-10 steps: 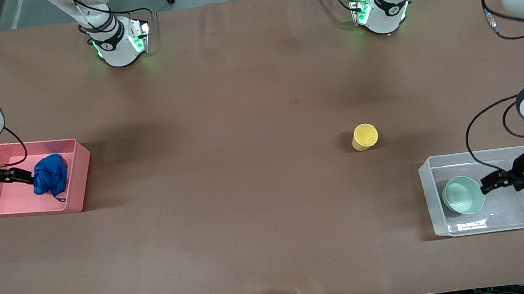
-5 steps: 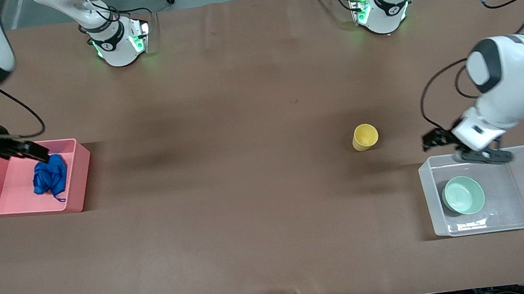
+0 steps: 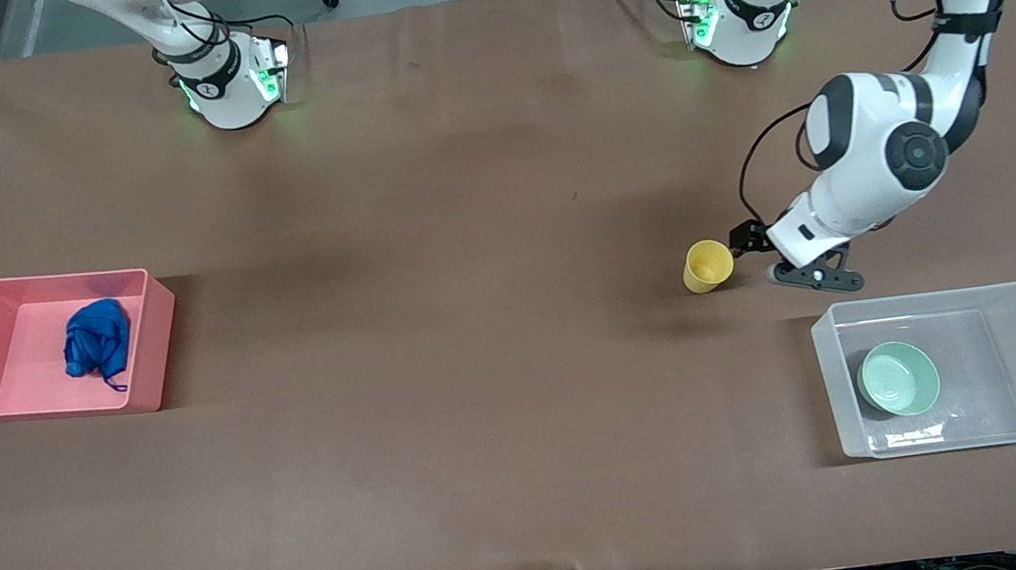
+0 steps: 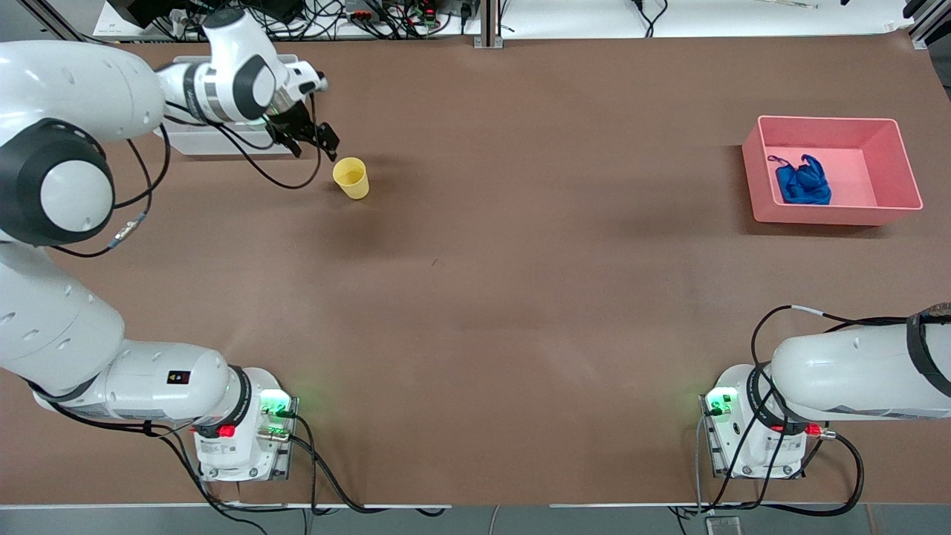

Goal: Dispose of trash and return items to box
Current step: 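Move the left gripper to the yellow cup and grasp it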

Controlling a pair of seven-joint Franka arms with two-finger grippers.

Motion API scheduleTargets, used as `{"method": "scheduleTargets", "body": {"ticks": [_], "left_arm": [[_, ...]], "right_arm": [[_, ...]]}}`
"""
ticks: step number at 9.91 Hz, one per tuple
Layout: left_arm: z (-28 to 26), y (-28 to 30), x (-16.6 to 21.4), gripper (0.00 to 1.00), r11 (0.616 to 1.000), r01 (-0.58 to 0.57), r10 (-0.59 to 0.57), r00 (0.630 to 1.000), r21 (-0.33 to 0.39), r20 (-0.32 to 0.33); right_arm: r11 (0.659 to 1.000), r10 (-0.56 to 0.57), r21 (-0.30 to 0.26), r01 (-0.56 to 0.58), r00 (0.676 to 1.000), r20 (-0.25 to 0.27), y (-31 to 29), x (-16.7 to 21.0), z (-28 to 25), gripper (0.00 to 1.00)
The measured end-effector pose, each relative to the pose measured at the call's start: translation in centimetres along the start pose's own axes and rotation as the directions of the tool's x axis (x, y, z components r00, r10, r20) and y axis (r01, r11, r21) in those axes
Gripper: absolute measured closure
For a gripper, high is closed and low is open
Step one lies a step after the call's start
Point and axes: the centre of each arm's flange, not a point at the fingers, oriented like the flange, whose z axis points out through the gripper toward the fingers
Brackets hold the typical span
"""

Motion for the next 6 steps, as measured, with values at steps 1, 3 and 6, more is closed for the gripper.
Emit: {"method": "scheduleTargets", "body": {"ticks": [1, 3, 6], "left_arm": [[1.7, 0.5, 0.0, 0.08, 1.0, -0.01, 0.01, 1.0, -0.005, 0.004], [4.4, 1.1, 0.0, 0.33, 1.0, -0.018, 0.018, 1.0, -0.015, 0.024], [5.2, 1.2, 0.2, 0.77, 1.0, -0.021, 0.021, 1.0, -0.016, 0.01]], "right_arm": [[1.0, -0.017, -0.011, 0.017, 1.0, 0.002, -0.5, 0.2, 0.4, 0.0], [0.997, -0.077, -0.024, 0.077, 0.997, 0.001, -0.8, 0.3, 0.6, 0.0], [0.992, -0.123, -0.039, 0.123, 0.992, -0.002, -1.3, 0.2, 0.4, 0.0]]}}
